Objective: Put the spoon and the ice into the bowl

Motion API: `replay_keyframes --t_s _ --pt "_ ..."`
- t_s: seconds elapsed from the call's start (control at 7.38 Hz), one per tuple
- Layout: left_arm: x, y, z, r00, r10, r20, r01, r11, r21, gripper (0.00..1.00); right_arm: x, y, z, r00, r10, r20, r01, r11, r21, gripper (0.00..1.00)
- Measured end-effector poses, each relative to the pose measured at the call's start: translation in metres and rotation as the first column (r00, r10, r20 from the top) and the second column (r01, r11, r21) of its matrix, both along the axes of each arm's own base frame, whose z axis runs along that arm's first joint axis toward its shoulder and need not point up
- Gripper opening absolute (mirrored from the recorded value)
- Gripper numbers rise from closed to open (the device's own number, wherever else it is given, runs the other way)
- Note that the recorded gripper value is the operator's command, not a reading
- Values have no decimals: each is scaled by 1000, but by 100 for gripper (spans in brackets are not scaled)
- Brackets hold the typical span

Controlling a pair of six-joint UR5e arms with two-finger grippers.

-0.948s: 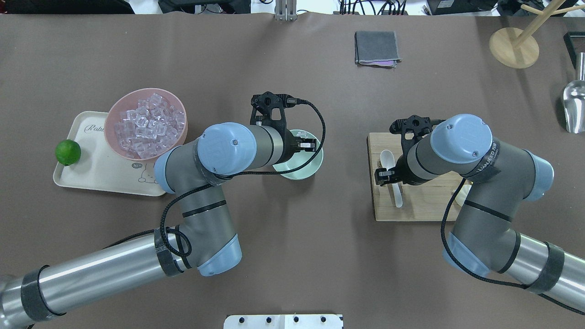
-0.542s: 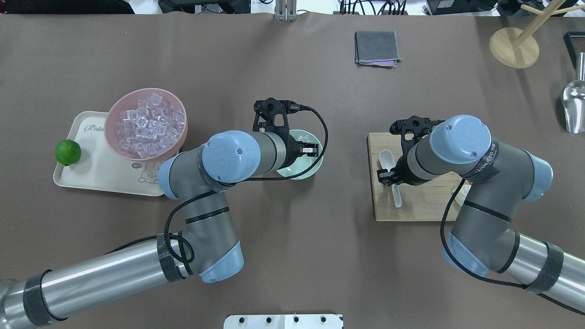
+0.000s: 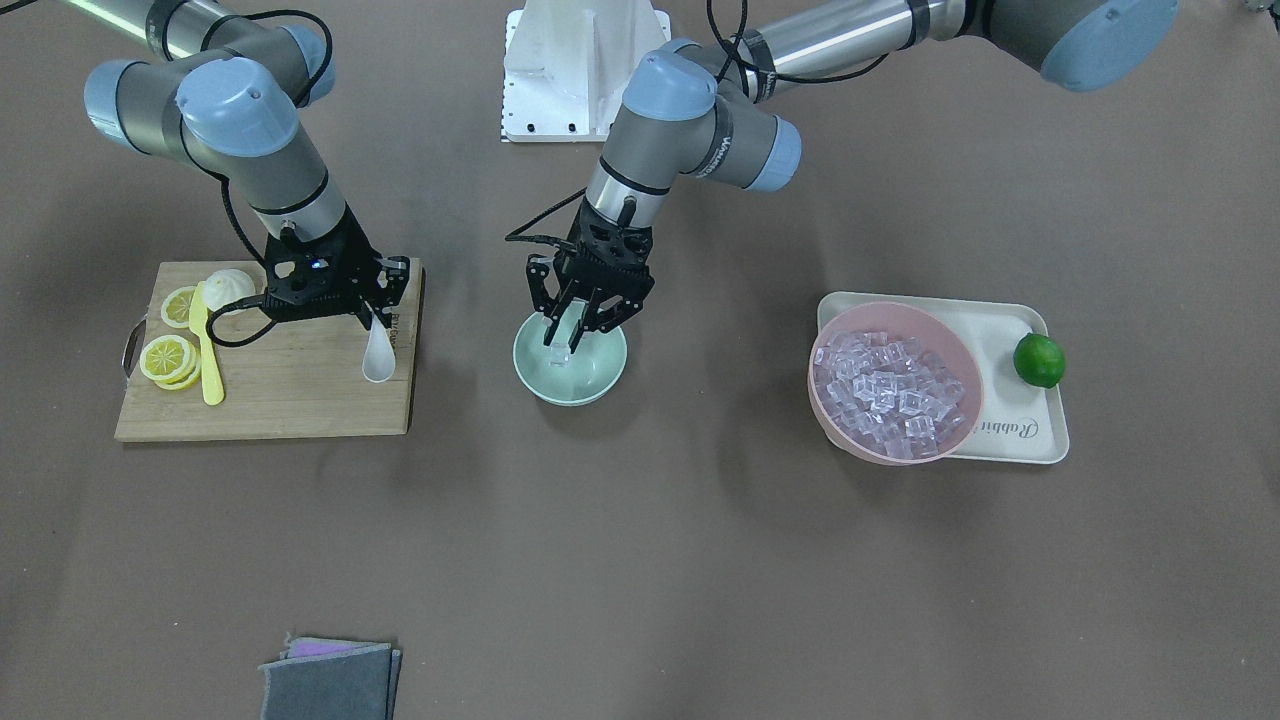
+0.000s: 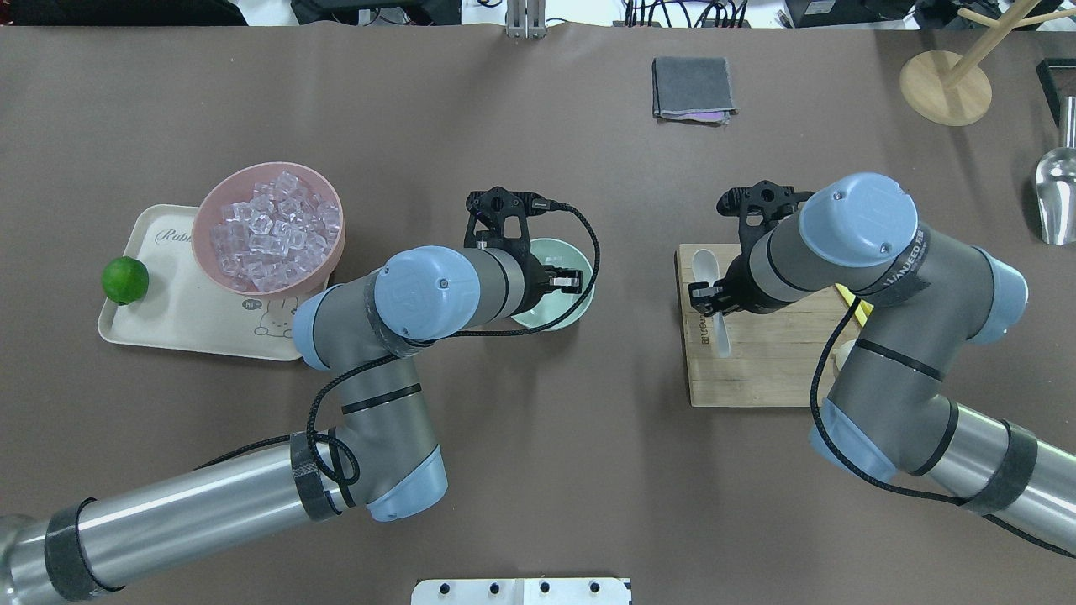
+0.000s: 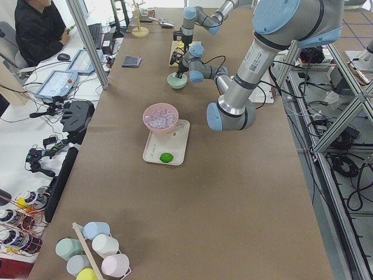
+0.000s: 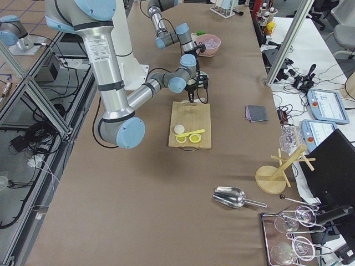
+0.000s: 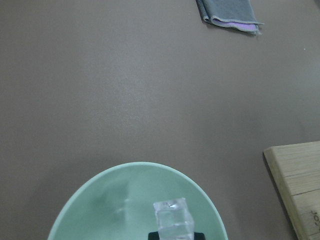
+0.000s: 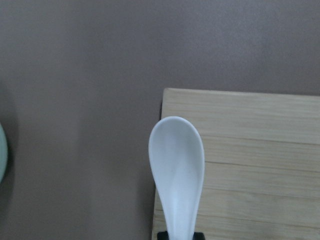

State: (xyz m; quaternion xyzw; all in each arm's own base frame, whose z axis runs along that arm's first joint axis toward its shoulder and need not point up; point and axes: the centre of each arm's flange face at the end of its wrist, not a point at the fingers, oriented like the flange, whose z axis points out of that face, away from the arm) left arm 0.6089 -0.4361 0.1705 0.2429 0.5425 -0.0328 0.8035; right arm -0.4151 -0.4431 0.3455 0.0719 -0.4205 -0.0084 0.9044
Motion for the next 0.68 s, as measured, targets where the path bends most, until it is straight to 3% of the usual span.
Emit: replay_keyframes --t_s 0.27,0.41,0.68 --pt "-26 -1 1 1000 12 -9 -12 1000 23 98 10 -17 -26 999 21 46 -21 1000 -3 0" --pt "-66 -10 8 999 39 -6 -39 998 53 98 10 -24 -44 998 29 64 -30 1000 3 0" --pt "-204 -63 47 994 80 68 -87 990 109 98 -3 -38 -95 994 59 94 -58 998 -14 0"
